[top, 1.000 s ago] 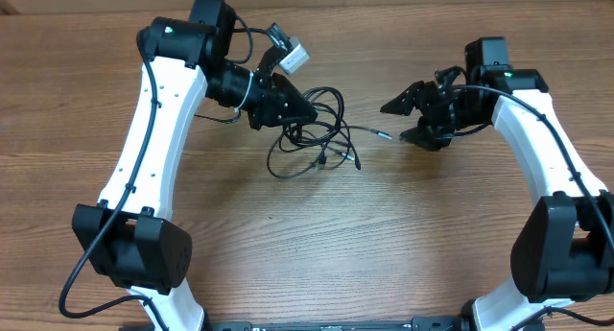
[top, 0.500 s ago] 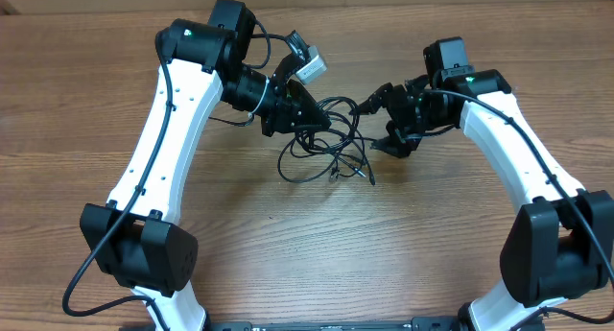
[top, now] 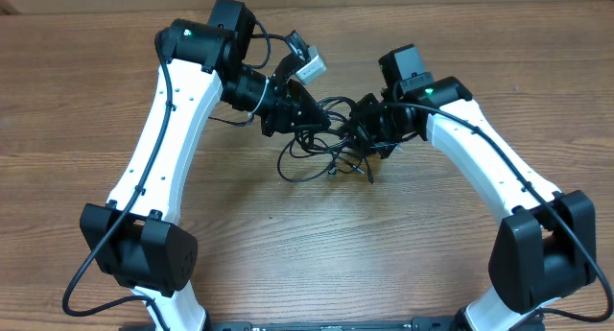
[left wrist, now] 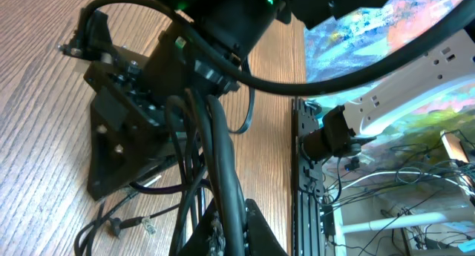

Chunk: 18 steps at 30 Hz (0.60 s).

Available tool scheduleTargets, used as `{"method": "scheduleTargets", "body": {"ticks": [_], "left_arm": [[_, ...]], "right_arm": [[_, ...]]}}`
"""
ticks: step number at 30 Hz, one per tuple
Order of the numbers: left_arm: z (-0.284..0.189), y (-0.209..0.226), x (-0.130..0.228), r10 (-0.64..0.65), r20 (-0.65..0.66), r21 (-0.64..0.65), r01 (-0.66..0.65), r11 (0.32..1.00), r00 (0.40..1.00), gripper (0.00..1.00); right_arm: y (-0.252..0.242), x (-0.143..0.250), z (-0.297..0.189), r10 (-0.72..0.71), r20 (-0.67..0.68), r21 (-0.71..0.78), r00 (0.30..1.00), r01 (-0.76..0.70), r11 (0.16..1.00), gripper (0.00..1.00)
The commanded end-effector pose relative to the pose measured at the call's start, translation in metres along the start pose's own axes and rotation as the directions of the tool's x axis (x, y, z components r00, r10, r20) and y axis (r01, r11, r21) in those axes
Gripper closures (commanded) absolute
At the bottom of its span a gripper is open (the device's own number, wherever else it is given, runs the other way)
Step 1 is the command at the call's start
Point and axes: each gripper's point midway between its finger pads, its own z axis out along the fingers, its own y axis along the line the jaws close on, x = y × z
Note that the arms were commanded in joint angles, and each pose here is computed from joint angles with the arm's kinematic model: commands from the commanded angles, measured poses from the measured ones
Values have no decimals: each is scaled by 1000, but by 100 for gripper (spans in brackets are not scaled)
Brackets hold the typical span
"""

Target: Untangle cables

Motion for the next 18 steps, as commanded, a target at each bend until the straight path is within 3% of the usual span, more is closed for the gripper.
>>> {"method": "scheduleTargets", "body": {"ticks": [1,7,18], "left_arm": [[3,-3,-1,36,12,27,-36,999,999,96],[3,-1,8,9,-35,6,-8,1000,999,96],[3,-2,9,-6,-39,8,7,1000,999,96]], "right_arm": [[-13,-28,-3,14,174,71,985,-27,997,96],[-36,-49,-11,-35,301,188,953,-23,982,96],[-48,-68,-21,-181,367,301,913,68,951,96]]}}
